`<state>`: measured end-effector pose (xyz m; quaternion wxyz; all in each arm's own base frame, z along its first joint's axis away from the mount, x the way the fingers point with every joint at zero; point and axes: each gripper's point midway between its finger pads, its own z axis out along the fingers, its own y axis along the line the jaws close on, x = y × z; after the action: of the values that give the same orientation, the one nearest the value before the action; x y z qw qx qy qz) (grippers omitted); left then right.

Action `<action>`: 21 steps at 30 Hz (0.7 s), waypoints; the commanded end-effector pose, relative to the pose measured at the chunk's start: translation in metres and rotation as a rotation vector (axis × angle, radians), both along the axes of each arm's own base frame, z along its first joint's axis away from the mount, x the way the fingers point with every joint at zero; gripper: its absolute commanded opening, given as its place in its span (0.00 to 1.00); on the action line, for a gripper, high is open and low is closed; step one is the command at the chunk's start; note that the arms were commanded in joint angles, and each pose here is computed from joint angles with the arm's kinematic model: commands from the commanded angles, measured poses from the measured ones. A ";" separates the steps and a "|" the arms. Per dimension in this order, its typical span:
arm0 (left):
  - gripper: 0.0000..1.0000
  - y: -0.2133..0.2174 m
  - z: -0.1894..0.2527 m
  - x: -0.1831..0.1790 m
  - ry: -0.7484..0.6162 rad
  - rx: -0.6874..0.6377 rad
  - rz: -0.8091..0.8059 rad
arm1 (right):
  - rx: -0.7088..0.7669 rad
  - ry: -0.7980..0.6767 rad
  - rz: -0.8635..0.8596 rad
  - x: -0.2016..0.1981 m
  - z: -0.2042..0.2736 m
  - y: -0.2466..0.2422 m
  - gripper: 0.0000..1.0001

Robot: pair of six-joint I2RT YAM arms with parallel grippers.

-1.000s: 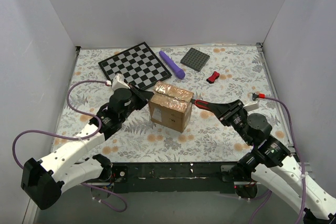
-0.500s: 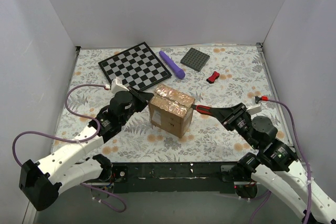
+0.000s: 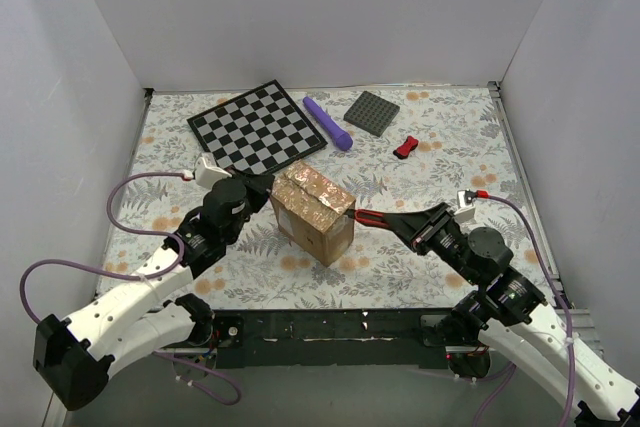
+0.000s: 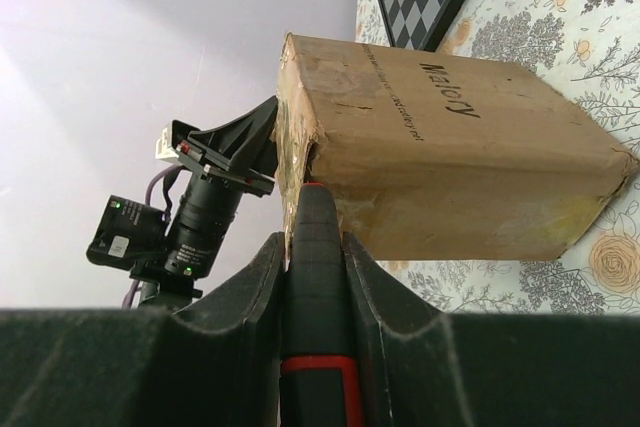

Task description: Unpack the express box

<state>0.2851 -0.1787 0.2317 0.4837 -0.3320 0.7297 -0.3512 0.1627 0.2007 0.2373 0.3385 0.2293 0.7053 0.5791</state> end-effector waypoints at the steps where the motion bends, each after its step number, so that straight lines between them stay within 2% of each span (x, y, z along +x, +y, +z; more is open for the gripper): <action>1: 0.00 0.001 -0.008 -0.010 0.018 0.004 -0.013 | -0.022 -0.045 0.111 -0.020 0.016 0.009 0.01; 10: 0.00 0.004 -0.009 -0.011 0.019 0.001 -0.002 | -0.055 -0.100 0.127 -0.024 0.052 0.006 0.01; 16: 0.00 0.001 -0.011 -0.010 0.029 -0.001 -0.007 | -0.098 -0.087 0.193 -0.033 0.048 0.012 0.01; 21: 0.00 -0.004 -0.014 -0.008 0.040 -0.003 -0.019 | -0.099 -0.049 0.238 -0.035 0.026 0.020 0.01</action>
<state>0.2812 -0.1740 0.2286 0.4830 -0.3424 0.7252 -0.3516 0.1422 0.2084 0.2543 0.3194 0.1538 0.7561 0.5502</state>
